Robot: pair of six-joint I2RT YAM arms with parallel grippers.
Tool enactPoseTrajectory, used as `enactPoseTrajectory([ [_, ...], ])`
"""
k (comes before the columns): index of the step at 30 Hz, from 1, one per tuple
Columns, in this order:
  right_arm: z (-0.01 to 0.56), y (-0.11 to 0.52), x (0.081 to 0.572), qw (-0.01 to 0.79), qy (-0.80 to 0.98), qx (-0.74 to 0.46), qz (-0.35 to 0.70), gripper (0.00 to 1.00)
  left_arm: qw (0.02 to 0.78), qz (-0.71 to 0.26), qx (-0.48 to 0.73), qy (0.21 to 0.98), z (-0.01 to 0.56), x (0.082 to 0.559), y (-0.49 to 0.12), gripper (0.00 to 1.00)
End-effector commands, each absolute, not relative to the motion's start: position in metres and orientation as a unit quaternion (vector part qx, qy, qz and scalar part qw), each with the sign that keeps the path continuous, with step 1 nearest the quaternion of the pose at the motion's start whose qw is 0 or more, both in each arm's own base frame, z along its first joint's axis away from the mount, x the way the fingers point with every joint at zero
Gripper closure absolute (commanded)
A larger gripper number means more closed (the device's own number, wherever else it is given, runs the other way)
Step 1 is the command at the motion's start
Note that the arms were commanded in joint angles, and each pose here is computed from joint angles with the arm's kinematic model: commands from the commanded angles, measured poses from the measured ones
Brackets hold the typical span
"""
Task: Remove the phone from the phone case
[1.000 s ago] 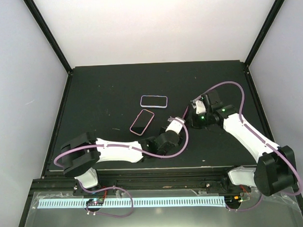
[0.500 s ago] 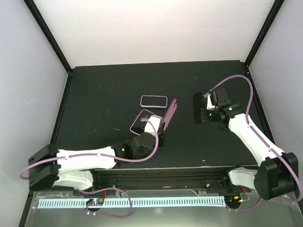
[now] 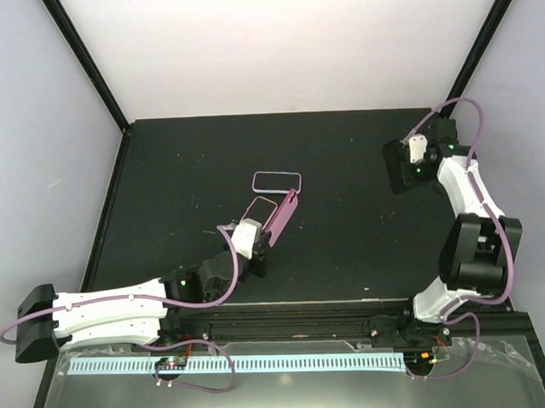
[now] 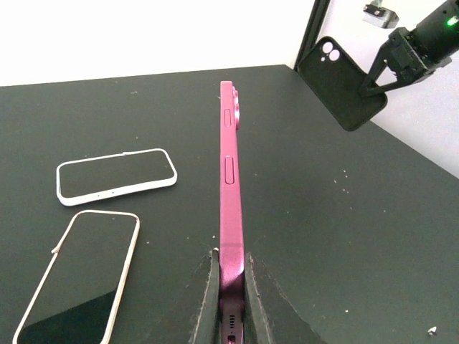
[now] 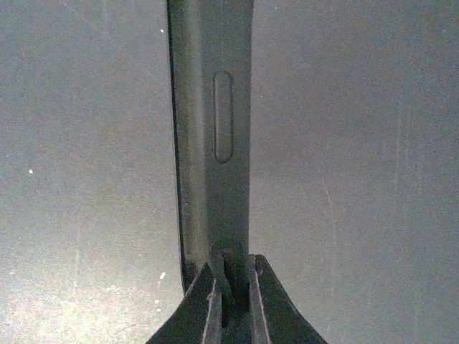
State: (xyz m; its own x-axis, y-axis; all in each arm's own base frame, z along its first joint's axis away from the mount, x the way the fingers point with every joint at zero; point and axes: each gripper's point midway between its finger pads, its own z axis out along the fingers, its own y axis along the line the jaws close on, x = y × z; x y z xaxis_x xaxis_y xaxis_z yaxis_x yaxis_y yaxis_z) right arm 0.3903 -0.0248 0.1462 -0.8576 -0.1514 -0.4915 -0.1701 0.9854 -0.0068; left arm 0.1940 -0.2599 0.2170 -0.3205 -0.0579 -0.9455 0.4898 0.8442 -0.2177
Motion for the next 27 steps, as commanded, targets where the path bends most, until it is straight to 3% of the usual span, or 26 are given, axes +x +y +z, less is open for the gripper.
enactPoseTrajectory([
  [1, 0.125, -0.025, 0.390, 0.203, 0.970, -0.114, 0.067, 0.99, 0.571, -0.253, 0.144, 0.768, 0.228, 0.189, -0.258, 0.98],
  [15, 0.055, -0.072, 0.430, 0.158, 0.977, -0.031, 0.141, 0.98, 0.547, -0.248, 0.173, 0.781, 0.209, 0.178, -0.263, 0.99],
  [20, 0.043, -0.083, 0.442, 0.153, 0.980, -0.032, 0.124, 0.66, 0.544, -0.245, 0.174, 0.784, 0.205, 0.179, -0.266, 0.99],
  [24, 0.058, -0.089, 0.445, 0.176, 0.979, -0.031, 0.099, 0.54, 0.542, -0.229, 0.180, 0.788, 0.201, 0.181, -0.269, 0.98],
  [27, 0.078, -0.090, 0.436, 0.200, 0.976, -0.036, 0.079, 0.53, 0.544, -0.209, 0.186, 0.791, 0.200, 0.185, -0.271, 0.98],
])
